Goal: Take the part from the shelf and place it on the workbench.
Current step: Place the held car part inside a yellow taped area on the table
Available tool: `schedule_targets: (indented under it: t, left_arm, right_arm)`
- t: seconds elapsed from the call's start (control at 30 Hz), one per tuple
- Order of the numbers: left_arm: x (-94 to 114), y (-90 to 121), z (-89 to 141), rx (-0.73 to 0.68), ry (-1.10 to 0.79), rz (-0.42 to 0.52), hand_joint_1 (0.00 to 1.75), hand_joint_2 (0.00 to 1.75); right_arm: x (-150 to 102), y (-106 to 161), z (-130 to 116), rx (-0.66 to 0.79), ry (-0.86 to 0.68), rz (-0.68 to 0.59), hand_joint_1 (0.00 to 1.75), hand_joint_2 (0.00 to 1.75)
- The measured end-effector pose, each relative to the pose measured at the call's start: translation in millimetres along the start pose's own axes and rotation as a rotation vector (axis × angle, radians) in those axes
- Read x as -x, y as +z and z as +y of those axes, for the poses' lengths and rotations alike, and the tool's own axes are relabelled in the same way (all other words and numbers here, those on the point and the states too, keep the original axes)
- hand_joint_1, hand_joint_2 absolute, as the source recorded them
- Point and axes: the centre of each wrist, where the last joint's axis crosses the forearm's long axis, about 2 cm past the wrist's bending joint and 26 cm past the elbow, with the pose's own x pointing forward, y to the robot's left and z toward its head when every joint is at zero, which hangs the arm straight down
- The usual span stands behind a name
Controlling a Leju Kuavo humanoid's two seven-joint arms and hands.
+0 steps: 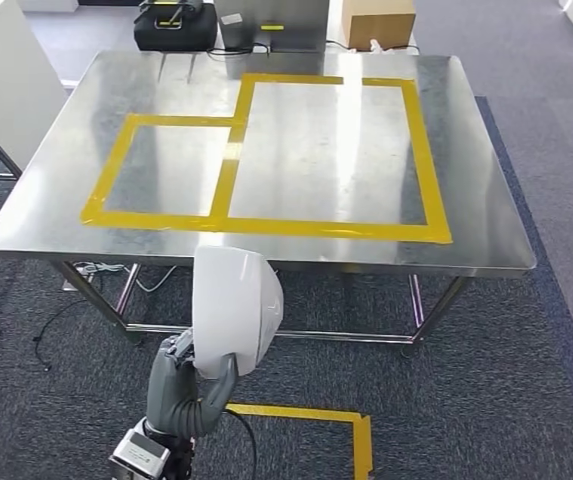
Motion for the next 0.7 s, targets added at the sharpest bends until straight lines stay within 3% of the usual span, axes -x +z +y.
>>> schedule_targets:
  t: [0.3,0.7]
  left_arm:
    - [0,1,1,0.01,-0.004,-0.005,1.75,1.75]
    - [-6,-19,-7,0.056,0.009,-0.087,1.75,1.75]
  right_arm:
    - [-1,0,0,-0.001,0.015,-0.004,0.0,0.0]
    - [-7,0,2,0.024,0.018,-0.008,0.0,0.0]
